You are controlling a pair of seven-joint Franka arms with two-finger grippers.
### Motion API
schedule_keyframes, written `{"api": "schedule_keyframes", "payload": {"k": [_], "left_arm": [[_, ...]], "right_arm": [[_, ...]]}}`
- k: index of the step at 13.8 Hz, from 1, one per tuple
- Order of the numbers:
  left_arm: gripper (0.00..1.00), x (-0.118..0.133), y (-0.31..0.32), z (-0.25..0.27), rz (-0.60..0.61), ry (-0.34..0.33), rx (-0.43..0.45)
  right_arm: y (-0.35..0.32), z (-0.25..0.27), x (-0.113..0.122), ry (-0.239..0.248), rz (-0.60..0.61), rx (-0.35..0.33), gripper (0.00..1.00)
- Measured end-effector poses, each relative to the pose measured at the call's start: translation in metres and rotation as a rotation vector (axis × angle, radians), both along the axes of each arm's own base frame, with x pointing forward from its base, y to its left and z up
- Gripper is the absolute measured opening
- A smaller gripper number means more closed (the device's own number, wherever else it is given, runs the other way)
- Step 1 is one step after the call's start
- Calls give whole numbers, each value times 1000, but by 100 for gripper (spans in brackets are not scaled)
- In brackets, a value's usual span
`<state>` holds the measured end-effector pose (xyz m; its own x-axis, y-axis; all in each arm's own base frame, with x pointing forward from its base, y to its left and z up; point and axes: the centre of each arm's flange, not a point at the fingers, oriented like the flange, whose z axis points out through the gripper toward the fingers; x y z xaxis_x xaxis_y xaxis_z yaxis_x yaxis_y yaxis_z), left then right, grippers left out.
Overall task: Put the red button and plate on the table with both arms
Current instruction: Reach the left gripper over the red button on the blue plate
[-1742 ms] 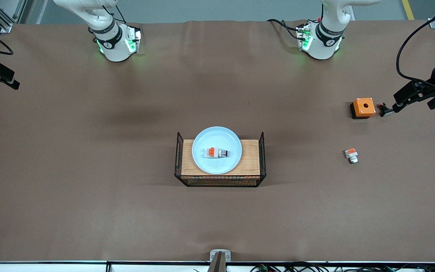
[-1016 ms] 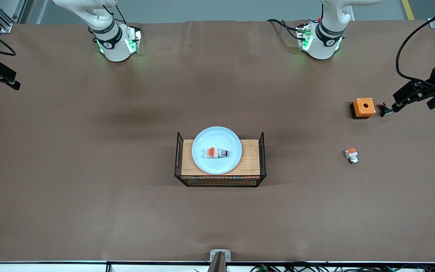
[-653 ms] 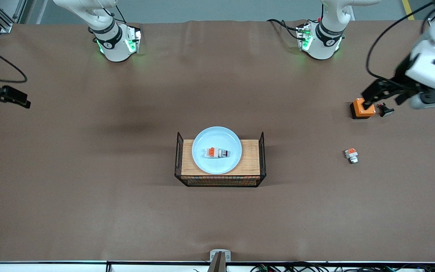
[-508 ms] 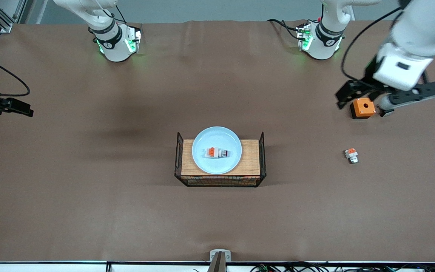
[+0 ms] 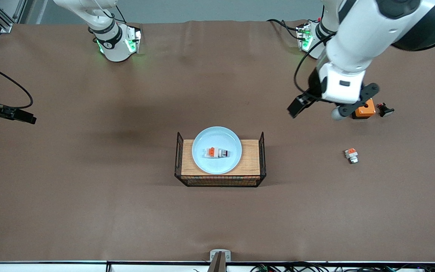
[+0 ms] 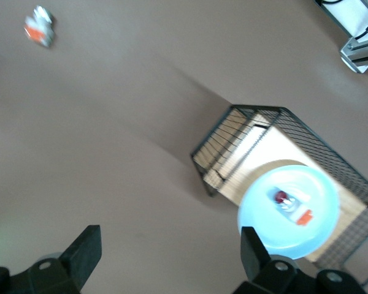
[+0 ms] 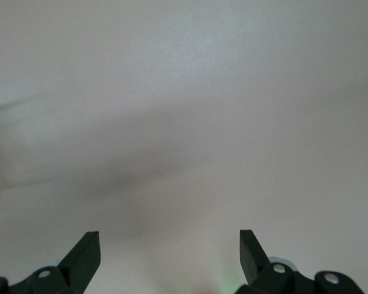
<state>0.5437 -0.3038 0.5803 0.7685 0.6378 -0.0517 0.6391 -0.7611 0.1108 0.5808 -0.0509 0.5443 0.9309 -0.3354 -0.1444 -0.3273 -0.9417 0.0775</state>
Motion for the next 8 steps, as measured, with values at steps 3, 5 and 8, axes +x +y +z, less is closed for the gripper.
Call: {"api": "schedule_keyframes", "payload": {"k": [3, 5, 8], "left_arm": [[100, 1, -41, -27, 128, 19, -39], [100, 3, -57, -40, 207, 29, -60], [100, 7, -82, -69, 344, 62, -88]], "right_arm": [[52, -1, -1, 14, -218, -41, 100], [82, -2, -1, 18, -343, -30, 100], [104, -1, -3, 26, -492, -18, 100]]}}
